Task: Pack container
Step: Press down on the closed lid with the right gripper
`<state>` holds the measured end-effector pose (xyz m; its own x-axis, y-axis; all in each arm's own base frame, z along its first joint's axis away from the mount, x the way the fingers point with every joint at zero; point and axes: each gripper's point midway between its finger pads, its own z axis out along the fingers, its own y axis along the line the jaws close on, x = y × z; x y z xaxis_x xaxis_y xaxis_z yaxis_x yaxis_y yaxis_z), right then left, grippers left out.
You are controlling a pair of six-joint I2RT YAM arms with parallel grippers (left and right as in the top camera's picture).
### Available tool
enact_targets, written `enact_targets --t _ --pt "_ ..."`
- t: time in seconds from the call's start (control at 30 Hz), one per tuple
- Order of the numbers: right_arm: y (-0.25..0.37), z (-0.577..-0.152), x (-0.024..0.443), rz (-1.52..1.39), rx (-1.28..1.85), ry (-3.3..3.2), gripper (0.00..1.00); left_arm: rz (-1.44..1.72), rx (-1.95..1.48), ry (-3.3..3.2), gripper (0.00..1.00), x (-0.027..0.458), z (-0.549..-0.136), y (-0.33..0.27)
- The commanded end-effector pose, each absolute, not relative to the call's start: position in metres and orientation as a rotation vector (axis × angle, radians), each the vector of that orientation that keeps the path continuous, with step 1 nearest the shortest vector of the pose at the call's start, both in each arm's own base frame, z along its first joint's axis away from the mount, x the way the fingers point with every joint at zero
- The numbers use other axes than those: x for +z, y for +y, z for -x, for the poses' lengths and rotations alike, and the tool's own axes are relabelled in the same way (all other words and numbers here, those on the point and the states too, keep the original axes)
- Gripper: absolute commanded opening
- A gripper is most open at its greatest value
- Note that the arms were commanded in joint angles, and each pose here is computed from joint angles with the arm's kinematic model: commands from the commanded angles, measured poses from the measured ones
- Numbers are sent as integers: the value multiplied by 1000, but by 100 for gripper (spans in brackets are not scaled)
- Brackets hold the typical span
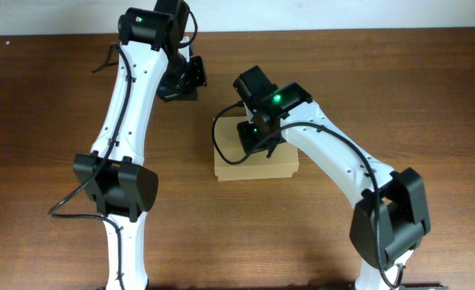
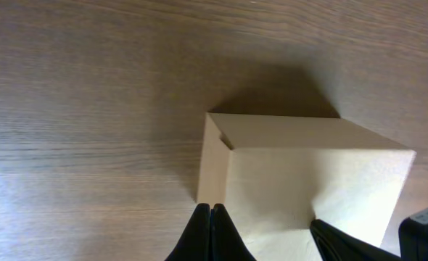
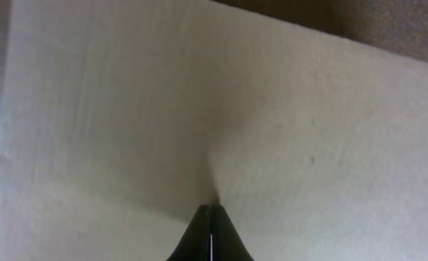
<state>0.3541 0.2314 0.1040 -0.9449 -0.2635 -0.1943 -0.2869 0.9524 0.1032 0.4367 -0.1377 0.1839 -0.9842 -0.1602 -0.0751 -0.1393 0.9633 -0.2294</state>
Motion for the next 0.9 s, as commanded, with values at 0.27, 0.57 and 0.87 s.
enact_targets --t 0.27,0.57,0.87 --pt "222 -336 55 387 98 3016 4 256 -262 3013 2 187 -437 -126" --pt "225 -333 55 392 123 3027 4 258 -260 3021 2 187 -435 -125" --pt "238 -339 105 407 256 2923 8 243 -293 2949 5 219 -433 -125"
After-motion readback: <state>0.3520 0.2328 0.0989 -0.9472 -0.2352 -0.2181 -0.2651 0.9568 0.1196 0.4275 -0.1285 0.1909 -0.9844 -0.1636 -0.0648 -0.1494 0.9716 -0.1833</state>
